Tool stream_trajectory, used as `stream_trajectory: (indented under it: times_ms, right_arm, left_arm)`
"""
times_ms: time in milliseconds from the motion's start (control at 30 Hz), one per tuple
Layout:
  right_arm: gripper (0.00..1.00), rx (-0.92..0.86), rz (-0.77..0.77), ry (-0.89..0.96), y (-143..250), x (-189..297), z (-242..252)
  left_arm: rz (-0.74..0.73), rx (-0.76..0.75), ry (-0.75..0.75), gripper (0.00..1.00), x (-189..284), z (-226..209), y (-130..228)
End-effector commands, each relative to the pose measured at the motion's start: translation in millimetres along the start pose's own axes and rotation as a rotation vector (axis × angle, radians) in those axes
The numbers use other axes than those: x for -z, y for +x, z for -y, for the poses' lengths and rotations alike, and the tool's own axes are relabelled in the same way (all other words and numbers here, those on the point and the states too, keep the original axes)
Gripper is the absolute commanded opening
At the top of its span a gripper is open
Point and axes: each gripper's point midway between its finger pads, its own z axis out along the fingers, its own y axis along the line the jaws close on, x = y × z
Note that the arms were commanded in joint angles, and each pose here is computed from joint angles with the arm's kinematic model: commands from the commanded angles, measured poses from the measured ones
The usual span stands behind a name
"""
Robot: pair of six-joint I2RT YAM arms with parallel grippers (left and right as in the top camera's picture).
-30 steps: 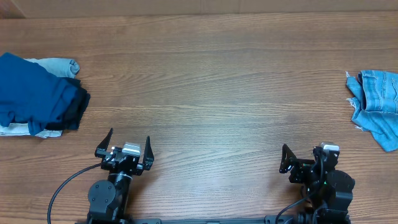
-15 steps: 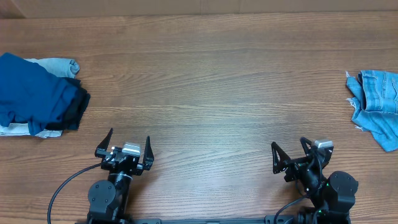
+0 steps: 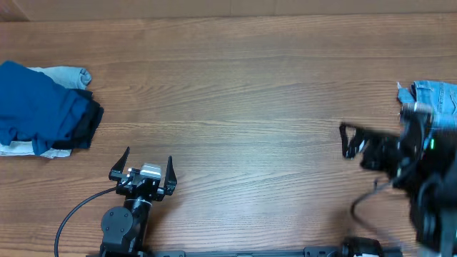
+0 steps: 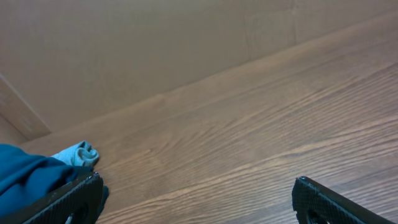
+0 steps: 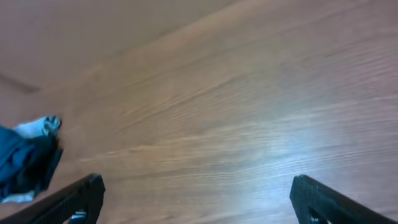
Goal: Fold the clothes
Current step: 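Reach the right gripper to the crumpled light-blue jeans and grasp them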
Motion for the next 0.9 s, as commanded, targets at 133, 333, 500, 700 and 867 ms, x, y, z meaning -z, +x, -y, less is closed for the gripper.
stream_trajectory:
  times_ms: [133,333,500,700,867]
  right_arm:
    - [1.0,-0.072,-0.173,-0.059,-22.8,-42.7,-8.9]
    - [1.0,-0.274,-0.078,0.16,-42.5,-41.0,43.9]
    - [1.0,-0.442,-0.086,0.351,-34.2,-32.7,97.5]
    - [1.0,-0.521,-0.061,0.411,-48.1,-49.3,137.3]
    - [1.0,-0.651,-0.03,0.552,-48.7,-48.1,195.3]
  left_arm:
    - [0.001,0.003,-0.006,1.0,-0.4,0.1,2.0]
    - [0.003,0.003,-0.006,1.0,-0.4,0.1,1.6]
    - [0.05,0.058,0.151,1.0,1.7,26.5,-7.6]
    - [0.003,0.429,0.242,1.0,2.6,41.2,-6.7]
    - [-0.052,0.415,0.286,1.0,14.1,45.0,-15.2]
